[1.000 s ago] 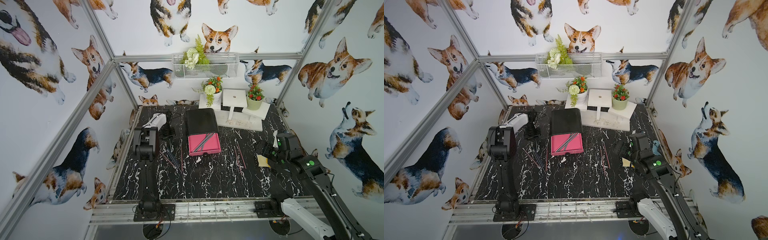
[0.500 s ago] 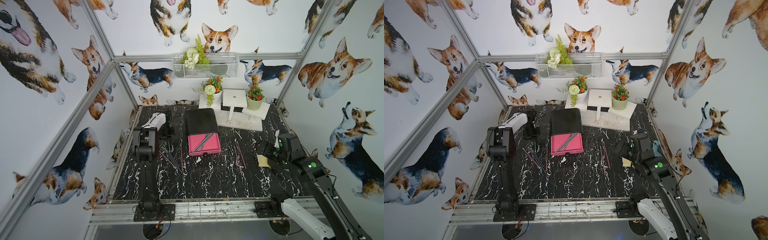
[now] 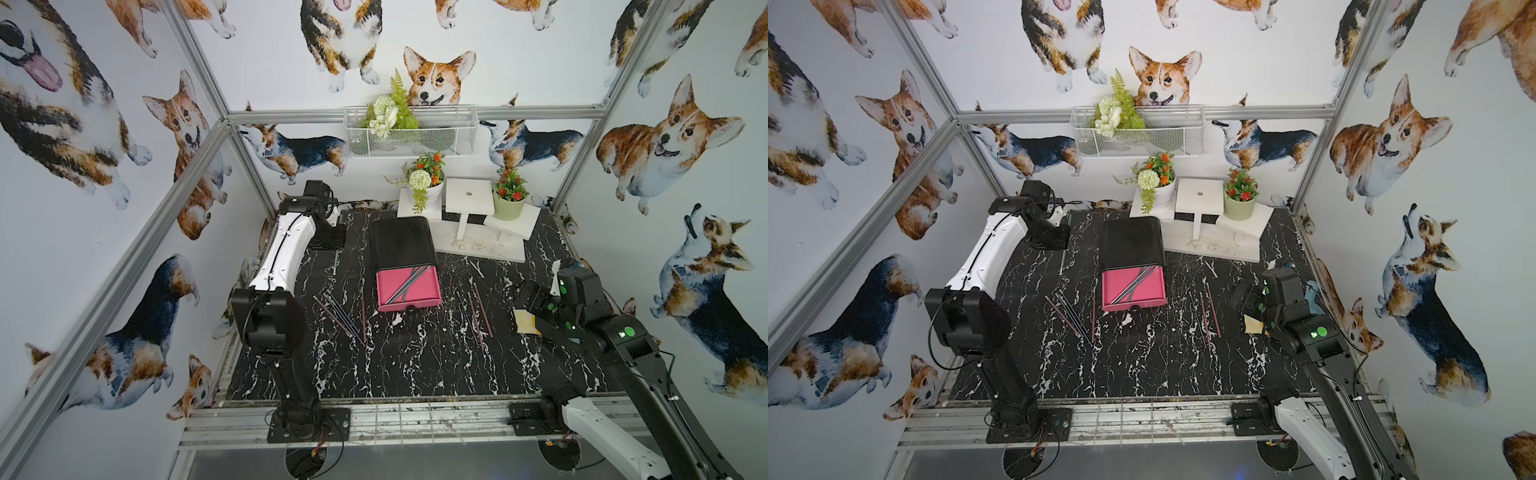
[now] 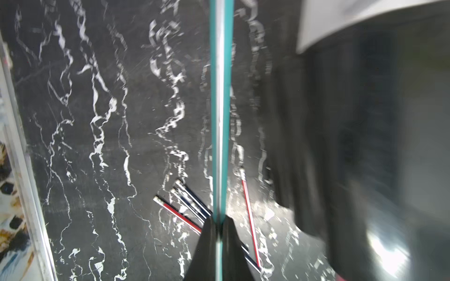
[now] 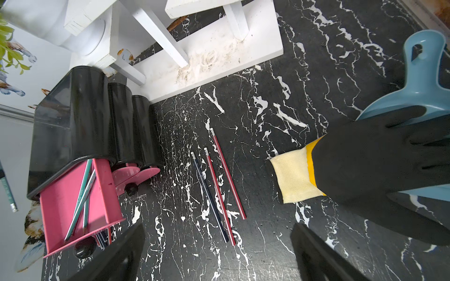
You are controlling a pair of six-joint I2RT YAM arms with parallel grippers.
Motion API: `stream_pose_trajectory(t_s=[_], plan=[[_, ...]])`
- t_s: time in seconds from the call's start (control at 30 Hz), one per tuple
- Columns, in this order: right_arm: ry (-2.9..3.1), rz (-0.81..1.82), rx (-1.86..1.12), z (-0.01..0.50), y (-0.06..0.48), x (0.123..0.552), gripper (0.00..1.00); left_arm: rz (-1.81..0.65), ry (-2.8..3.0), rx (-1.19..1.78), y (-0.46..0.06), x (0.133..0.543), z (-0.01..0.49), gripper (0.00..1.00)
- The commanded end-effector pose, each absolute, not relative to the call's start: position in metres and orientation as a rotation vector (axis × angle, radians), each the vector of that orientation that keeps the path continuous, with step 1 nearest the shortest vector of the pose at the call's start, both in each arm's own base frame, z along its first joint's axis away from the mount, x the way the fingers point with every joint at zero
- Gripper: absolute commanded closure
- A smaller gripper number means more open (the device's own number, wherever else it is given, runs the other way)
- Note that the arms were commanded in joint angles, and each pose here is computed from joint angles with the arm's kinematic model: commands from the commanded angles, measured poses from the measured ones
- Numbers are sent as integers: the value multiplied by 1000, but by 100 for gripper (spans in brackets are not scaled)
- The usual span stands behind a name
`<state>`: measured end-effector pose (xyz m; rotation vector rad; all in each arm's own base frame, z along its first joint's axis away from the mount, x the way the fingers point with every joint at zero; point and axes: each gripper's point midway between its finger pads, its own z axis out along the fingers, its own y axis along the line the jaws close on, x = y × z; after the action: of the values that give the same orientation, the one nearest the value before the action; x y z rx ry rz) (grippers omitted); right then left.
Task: Please place the pencils in the drawer according to their color
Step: Pick up the pencil from the center of the board, then place the pencil in the drawer.
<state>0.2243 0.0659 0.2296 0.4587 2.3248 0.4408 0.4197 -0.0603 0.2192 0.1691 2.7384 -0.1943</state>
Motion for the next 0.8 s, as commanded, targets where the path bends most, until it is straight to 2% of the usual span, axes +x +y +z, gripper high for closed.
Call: stream_pose_trajectory(t_s=[0.0, 0.23, 0.5, 0.77], plan=[[2303, 437, 481, 234, 63, 226, 0, -337, 2687, 313, -85, 395, 253, 100], [2303, 442, 481, 231, 64, 226, 0, -365, 2665, 510, -132, 349, 283, 100], [2294, 444, 483, 231, 63, 224, 0, -270, 2769, 833, -183, 294, 260, 100], [2293, 447, 486, 230, 63, 224, 0, -161, 2836, 1180, -210, 253, 235, 100]])
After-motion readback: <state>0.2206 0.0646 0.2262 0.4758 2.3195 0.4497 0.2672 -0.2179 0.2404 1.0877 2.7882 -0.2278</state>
